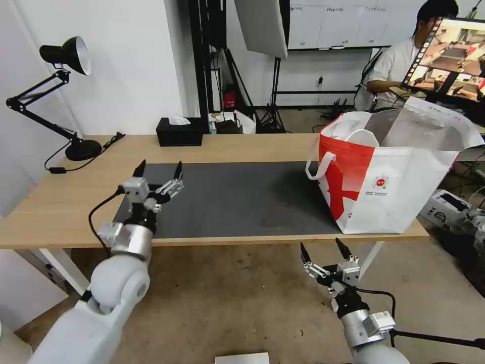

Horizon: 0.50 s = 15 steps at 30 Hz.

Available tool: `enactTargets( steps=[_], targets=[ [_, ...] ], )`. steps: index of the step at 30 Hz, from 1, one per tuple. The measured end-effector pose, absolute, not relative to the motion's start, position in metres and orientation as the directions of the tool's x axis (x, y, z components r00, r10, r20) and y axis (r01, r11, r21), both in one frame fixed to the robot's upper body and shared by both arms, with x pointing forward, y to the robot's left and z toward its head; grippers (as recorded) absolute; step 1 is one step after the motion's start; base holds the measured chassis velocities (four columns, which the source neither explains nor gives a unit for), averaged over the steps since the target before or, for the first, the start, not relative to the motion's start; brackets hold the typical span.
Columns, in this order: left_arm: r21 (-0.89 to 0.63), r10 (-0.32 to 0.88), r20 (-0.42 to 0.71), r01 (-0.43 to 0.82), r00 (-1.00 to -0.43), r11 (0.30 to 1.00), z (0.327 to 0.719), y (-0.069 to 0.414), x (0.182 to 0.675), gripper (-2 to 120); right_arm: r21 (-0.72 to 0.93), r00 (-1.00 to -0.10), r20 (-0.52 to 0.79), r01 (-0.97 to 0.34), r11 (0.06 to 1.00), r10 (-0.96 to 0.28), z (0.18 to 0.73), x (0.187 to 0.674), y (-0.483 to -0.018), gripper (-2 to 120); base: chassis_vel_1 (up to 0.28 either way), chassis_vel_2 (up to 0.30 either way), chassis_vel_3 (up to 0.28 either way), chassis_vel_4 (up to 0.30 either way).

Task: Pick up the trash from the table and place it into the takeout bag.

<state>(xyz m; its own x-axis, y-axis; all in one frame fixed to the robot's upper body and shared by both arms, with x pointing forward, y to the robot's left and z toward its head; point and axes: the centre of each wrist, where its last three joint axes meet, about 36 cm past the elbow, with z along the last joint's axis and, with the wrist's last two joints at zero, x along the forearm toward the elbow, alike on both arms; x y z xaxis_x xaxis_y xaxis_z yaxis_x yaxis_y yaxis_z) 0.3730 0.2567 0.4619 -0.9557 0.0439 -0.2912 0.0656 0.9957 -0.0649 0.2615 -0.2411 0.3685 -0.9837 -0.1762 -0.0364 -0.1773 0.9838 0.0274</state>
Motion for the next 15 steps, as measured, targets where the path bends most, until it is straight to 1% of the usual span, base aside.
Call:
enactTargets(
  steps=[2,5,6,12,15],
  targets=[
    [-0.067,0.030,-0.288,0.051,-0.957,0.996,0.457,0.257,0.366,100,0.027,-0.984,-0.036,-0.177,0.984,-0.176,0.368,0.261,-0.241,100,0.000,0.000,0.000,0.000],
    [-0.040,-0.013,-0.290,-0.001,-0.957,0.999,0.443,0.259,0.342,100,0.027,-0.984,-0.036,-0.177,0.984,-0.176,0.368,0.261,-0.241,100,0.000,0.000,0.000,0.000],
    [-0.040,-0.013,-0.290,-0.001,-0.957,0.999,0.443,0.259,0.342,100,0.027,-0.984,-0.036,-0.177,0.984,-0.176,0.368,0.261,-0.241,100,0.000,0.000,0.000,0.000],
    [-0.020,-0.054,-0.243,-0.051,-0.968,0.998,0.423,0.263,0.304,100,0.027,-0.984,-0.036,-0.177,0.984,-0.176,0.368,0.261,-0.241,100,0.000,0.000,0.000,0.000],
    [-0.018,-0.076,-0.239,-0.074,-0.968,0.997,0.416,0.262,0.295,100,0.027,-0.984,-0.036,-0.177,0.984,-0.176,0.368,0.261,-0.241,100,0.000,0.000,0.000,0.000]
  ],
)
